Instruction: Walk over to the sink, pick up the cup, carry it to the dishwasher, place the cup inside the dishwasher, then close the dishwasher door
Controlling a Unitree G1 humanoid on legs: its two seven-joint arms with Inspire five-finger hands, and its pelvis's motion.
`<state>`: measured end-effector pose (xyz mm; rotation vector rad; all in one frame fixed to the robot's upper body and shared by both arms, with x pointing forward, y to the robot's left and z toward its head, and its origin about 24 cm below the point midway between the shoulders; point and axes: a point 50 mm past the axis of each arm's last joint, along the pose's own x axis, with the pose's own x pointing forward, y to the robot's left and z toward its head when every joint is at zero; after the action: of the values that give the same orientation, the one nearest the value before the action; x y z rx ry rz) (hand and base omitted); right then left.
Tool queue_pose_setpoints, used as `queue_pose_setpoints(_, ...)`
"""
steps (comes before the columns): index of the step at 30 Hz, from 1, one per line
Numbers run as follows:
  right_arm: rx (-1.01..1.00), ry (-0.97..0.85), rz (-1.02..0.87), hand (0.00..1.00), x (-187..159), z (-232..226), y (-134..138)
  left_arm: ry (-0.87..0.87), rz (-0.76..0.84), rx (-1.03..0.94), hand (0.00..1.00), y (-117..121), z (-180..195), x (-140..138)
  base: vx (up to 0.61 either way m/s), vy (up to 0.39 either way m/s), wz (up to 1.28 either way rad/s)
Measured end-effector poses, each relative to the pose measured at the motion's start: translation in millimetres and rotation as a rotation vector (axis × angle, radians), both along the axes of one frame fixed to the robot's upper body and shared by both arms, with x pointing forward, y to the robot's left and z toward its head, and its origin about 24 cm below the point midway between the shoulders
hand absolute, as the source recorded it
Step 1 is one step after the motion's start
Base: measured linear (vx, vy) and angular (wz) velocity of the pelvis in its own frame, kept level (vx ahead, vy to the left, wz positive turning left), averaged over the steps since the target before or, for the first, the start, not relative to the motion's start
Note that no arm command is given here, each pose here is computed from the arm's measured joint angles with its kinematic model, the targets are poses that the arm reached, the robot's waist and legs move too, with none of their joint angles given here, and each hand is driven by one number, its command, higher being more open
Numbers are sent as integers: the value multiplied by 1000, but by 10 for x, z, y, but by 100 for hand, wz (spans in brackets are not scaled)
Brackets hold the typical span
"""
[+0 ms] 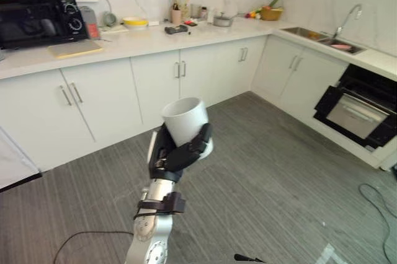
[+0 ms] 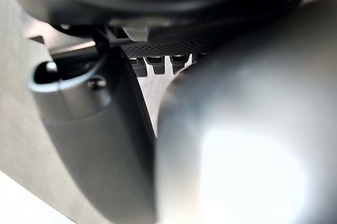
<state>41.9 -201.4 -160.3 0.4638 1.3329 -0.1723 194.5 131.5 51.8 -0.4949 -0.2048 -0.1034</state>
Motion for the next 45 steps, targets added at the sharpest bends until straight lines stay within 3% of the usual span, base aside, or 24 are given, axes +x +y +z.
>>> queue_pose_setpoints(3, -4, -13, 44, 100, 127, 0, -7, 13, 40, 0, 0, 90, -27, -7, 347, 161, -13)
queue_pose_setpoints(12, -52, -2, 43, 100, 237, -7, -136, 39, 14, -31, 0, 27, -100, 78, 462, 273, 0)
queue_pose_setpoints(15, -72, -31, -36, 100, 220, -8, -150, -12, -38, -42, 0, -56, 32, 97, 402, 266, 0)
queue_pose_setpoints(21, -71, -205, -127, 100, 498, 91, -116, -164, -172, 41, 0, -333, 335, 109, 375, 135, -2)
queue_pose_setpoints(27, -51, -212, -217, 100, 569, 93, 8, -148, -213, 68, 0, -438, 365, 273, 428, -53, 2)
queue_pose_setpoints(33, -62, -210, -204, 100, 587, 141, -20, -101, -222, 42, 0, -501, 259, 176, 526, -249, 14)
queue_pose_setpoints(40, -119, -180, -235, 100, 543, 145, -78, -59, -135, -29, 0, -424, 179, 120, 516, -254, -62)
queue_pose_setpoints(45, -143, -289, -226, 100, 718, 202, -15, -33, -116, -2, 0, -337, 95, 92, 517, -81, -113)
